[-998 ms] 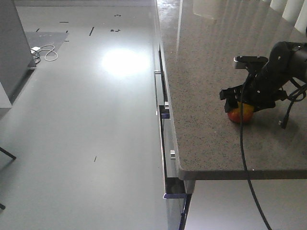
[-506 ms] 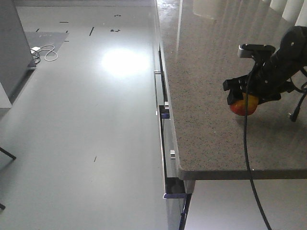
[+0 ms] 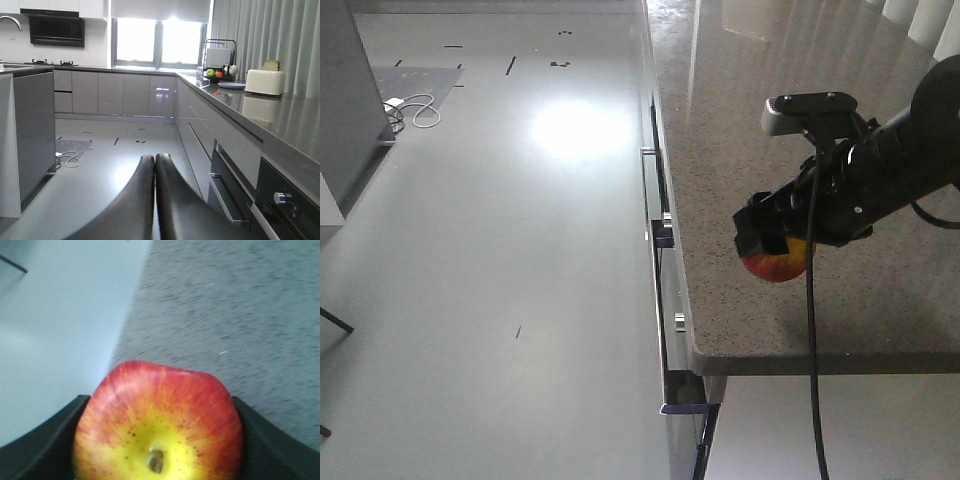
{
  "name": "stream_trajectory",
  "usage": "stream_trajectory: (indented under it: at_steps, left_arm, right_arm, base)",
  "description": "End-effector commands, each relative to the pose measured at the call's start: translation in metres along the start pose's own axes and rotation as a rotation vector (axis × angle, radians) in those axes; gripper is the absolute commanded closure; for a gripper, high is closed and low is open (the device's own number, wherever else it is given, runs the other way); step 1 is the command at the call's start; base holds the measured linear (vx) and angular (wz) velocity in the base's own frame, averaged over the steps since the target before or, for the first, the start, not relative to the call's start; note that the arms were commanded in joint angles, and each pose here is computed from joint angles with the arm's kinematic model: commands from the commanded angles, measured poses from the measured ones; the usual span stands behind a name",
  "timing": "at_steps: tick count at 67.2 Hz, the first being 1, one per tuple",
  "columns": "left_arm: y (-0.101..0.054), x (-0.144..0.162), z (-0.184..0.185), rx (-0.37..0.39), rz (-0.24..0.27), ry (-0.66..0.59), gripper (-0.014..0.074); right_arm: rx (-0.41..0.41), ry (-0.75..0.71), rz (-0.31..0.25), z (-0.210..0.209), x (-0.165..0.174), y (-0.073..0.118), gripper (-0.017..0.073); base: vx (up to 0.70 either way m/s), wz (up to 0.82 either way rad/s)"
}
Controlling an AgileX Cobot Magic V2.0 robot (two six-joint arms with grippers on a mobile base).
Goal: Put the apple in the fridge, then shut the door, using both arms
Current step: 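Lift the apple off the countertop with the right gripper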
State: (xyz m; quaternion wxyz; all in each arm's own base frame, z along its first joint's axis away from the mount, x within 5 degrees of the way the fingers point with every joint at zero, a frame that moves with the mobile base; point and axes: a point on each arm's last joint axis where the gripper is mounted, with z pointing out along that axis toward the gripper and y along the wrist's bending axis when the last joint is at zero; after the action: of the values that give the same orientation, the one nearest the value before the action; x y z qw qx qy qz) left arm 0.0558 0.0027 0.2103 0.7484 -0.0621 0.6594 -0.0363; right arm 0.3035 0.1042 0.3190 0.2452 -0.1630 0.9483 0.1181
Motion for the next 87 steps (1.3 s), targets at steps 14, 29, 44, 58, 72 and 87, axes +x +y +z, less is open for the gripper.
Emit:
stream_trajectory:
  at_steps: [14,29,44,58,72,87]
  left_arm:
    - [-0.001,-0.012,-0.002,0.007,-0.013,-0.098,0.06]
    - [-0.001,-0.012,-0.002,0.007,-0.013,-0.098,0.06]
    - [-0.001,-0.012,-0.002,0.007,-0.013,-0.098,0.06]
    - [-0.001,-0.012,-0.002,0.007,-0.013,-0.098,0.06]
    - [-0.001,-0.012,-0.002,0.007,-0.013,-0.098,0.06]
    - [-0.001,-0.012,-0.002,0.007,-0.013,-0.098,0.06]
  right_arm:
    - [-0.146,-0.175,-0.195,-0.051,0.047,0.071,0.0445]
    - [-0.245,-0.224,-0.321,-0.075,0.093,0.098,0.0445]
    - [-0.332,-0.231,-0.357,-0.091,0.131,0.102,0.0445]
    - [-0.357,-0.246,-0.37,-0.111,0.153,0.094,0.0445]
    - [-0.356,-0.305,-0.388,-0.129,0.162,0.087,0.0445]
    - [-0.352,-0.31,-0.396,-0.132,0.165,0.085,0.0445]
  base:
    - [0.0,0.0]
    - [0.0,0.0]
    - [0.0,0.0]
    - [0.0,0.0]
    - [0.0,0.0]
    - [0.0,0.0]
